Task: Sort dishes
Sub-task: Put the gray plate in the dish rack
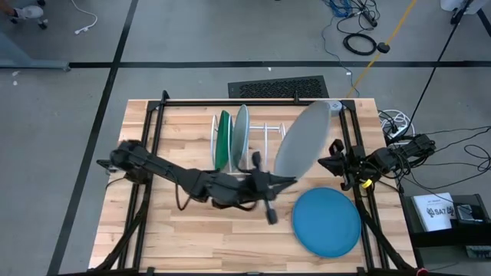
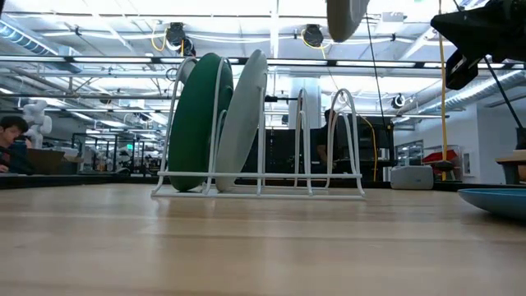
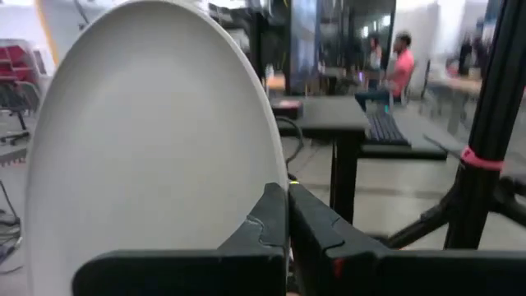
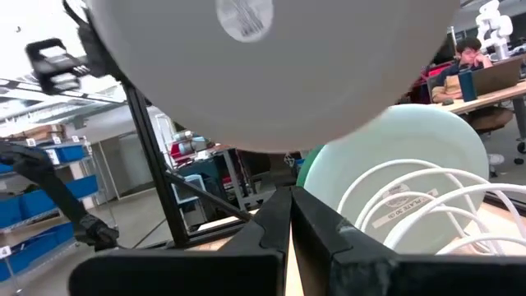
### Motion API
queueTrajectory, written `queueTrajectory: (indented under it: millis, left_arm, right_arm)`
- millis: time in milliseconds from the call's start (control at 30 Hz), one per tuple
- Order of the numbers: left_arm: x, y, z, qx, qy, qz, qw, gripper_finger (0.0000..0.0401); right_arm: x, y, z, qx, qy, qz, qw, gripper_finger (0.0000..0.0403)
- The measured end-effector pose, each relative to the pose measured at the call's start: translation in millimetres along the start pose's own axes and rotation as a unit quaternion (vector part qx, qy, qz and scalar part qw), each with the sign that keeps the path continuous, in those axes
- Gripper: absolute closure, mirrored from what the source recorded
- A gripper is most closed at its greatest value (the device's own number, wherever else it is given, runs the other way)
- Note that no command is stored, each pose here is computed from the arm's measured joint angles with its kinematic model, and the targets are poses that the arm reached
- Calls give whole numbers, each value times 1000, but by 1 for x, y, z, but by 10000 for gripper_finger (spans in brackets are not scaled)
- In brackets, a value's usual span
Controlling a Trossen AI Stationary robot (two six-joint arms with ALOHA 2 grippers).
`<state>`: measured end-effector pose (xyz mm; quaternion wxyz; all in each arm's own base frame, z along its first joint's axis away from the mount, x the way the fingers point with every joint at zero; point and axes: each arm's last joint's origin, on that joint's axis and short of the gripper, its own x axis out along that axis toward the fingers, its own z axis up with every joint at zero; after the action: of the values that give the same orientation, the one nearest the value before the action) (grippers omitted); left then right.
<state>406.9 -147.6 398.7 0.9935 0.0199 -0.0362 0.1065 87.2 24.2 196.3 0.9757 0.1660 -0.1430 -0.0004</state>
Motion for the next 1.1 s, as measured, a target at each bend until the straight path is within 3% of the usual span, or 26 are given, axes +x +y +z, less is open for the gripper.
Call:
queueTrajectory:
  millis: [200,300,433,800,1100]
  left_arm:
    - [-34,33,-40,-79,-79,36,993,401]
    - [-45,42,-64,-102,-102,75,987,401]
    - [-53,48,-82,-130,-126,79,980,401]
    - [-32,67,-111,-171,-127,82,974,401]
    - [-22,74,-127,-167,-100,99,976,401]
  right_arm:
    - [0,0,1,0,-4,-2,1000,394]
    - [0,0,1,0,-7,-1,1000,394]
    - [0,0,1,-1,-7,-2,1000,394]
    - [0,0,1,-1,-8,-2,1000,394]
    - [0,0,1,-2,-7,-1,1000,394]
